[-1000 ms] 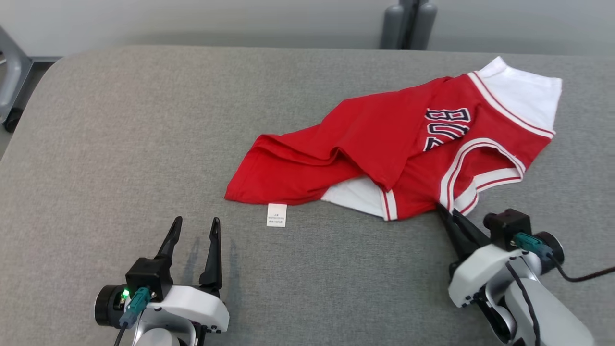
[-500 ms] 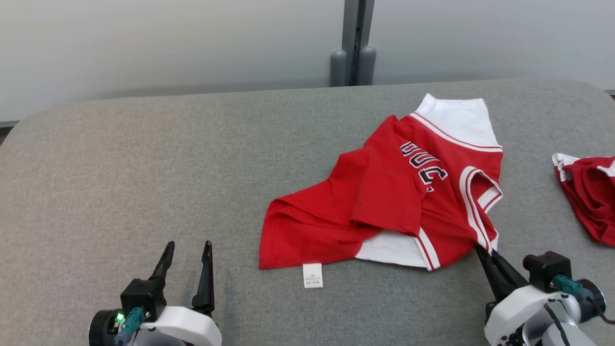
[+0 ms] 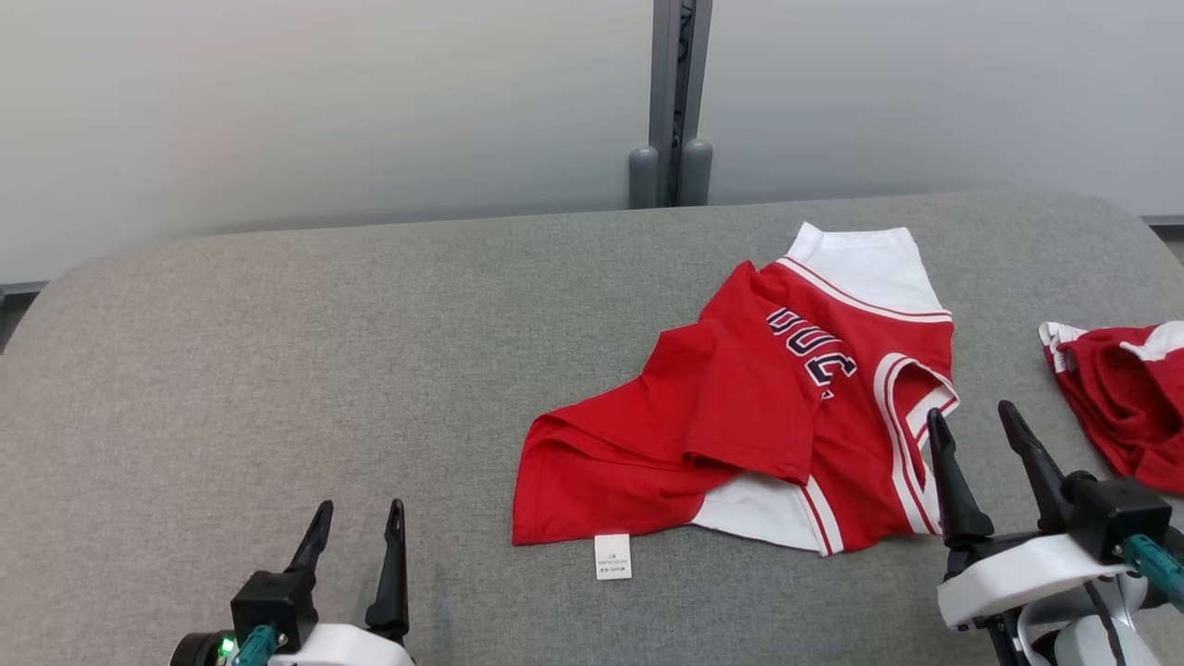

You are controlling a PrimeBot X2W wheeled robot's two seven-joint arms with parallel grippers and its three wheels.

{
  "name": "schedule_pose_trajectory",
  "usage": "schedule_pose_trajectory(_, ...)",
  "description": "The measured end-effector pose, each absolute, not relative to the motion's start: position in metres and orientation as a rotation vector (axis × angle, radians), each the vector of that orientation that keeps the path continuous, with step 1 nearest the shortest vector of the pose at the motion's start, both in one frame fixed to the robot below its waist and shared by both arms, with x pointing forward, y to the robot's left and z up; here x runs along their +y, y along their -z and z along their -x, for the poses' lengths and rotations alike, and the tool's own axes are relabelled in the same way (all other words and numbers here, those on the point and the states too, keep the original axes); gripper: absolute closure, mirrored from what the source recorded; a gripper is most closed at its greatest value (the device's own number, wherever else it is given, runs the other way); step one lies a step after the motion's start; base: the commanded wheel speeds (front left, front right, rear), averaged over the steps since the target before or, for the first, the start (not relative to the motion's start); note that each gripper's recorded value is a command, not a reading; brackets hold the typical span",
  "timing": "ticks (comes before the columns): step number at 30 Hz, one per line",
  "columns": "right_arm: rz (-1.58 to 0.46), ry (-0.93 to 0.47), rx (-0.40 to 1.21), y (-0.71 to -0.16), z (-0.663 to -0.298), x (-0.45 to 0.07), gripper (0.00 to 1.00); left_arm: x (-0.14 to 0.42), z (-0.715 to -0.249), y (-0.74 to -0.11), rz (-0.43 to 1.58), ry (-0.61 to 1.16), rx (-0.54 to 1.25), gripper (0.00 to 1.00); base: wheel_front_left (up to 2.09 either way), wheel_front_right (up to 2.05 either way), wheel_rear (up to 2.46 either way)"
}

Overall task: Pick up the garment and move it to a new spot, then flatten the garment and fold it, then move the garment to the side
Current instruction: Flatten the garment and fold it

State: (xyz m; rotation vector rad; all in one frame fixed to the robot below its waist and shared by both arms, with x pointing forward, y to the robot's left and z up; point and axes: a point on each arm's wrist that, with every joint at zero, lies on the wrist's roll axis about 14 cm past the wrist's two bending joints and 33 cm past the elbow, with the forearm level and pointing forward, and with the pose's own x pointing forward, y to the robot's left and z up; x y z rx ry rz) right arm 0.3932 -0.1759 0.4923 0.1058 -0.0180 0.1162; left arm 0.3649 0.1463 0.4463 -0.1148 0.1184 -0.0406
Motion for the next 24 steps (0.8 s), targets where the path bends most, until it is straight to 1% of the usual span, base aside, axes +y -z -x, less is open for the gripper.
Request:
schedule_pose_trajectory(5, -0.130, -0.087, -0.092, -0.512, -0.385, -0.174, 0.00, 0.148, -0.360, -0.450, 0.113, 0.039, 0.105, 0.00, 0.00, 0.00, 0.00)
schedule_pose_trajectory(8, -0.142, -0.071, -0.083, -0.508, -0.377, -0.176, 0.00, 0.146, -0.355, -0.448, 0.108, 0.045, 0.113, 0.00, 0.00, 0.00, 0.00)
schedule_pose_trajectory(13, -0.146, -0.074, -0.073, -0.505, -0.375, -0.173, 0.00, 0.140, -0.354, -0.444, 0.107, 0.065, 0.126, 0.00, 0.00, 0.00, 0.00)
schedule_pose_trajectory(20, -0.149, -0.075, -0.056, -0.499, -0.382, -0.173, 0.00, 0.111, -0.357, -0.428, 0.150, 0.153, 0.185, 0.00, 0.00, 0.00, 0.00)
schedule_pose_trajectory(24, -0.150, -0.069, -0.038, -0.493, -0.385, -0.174, 0.00, 0.091, -0.367, -0.423, 0.167, 0.206, 0.207, 0.00, 0.00, 0.00, 0.00)
